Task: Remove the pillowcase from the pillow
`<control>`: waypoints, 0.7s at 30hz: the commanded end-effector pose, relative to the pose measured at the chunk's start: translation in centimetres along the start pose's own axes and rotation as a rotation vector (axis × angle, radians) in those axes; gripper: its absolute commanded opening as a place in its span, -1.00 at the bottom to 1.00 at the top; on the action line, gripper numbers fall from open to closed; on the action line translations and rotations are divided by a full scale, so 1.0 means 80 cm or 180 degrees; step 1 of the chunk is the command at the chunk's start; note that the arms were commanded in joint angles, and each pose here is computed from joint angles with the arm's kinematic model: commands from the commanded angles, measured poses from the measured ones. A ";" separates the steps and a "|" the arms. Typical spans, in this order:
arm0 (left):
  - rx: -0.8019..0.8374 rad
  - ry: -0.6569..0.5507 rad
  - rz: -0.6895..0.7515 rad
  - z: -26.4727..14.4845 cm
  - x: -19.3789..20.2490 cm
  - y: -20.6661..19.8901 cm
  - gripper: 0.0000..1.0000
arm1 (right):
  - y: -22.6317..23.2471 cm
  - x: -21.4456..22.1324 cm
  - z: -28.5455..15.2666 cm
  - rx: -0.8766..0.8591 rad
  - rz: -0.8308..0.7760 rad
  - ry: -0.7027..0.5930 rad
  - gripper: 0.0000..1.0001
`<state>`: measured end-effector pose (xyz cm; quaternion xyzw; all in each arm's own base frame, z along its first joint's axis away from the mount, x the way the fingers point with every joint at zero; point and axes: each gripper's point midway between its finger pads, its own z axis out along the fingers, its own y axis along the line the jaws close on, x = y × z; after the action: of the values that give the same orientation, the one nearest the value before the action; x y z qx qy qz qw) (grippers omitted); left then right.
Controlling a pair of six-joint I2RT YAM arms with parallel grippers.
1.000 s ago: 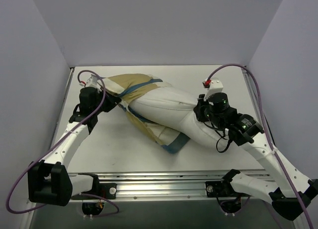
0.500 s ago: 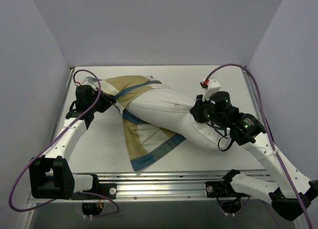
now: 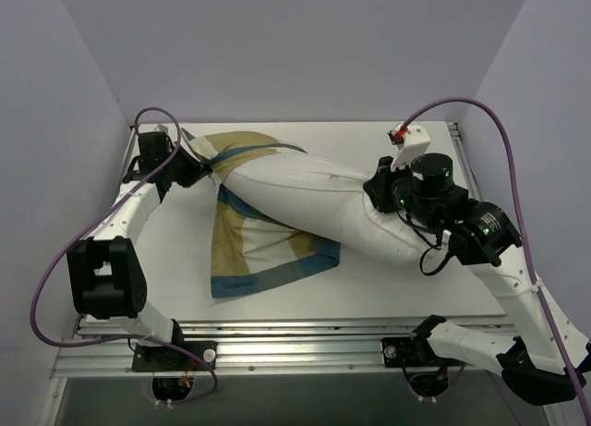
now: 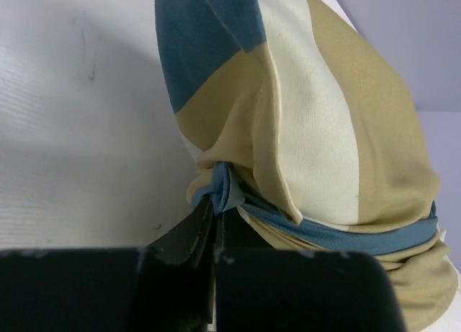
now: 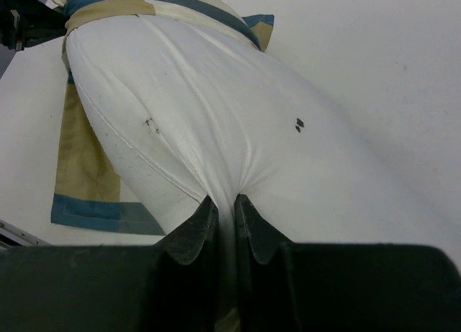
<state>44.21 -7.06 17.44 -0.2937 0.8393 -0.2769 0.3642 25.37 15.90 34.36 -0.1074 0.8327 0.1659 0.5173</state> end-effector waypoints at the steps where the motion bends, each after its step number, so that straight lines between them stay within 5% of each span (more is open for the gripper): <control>1: -0.1397 -0.1108 -0.0119 -0.011 -0.139 0.150 -0.95 | -0.069 -0.117 -0.097 0.0832 0.0085 -0.1088 -1.00; 13: -0.1632 -0.0979 0.0039 0.011 -0.158 0.173 -0.95 | -0.057 -0.161 -0.123 0.0711 0.0019 -0.1301 -1.00; 21: -0.1588 -0.0939 0.0263 0.005 -0.169 0.159 -0.95 | -0.034 -0.177 -0.067 0.0564 -0.0200 -0.1102 -1.00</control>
<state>46.97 10.27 11.24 -0.4054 0.8352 -0.0150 0.3713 25.11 9.00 50.67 -0.0165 0.7180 0.1091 0.6872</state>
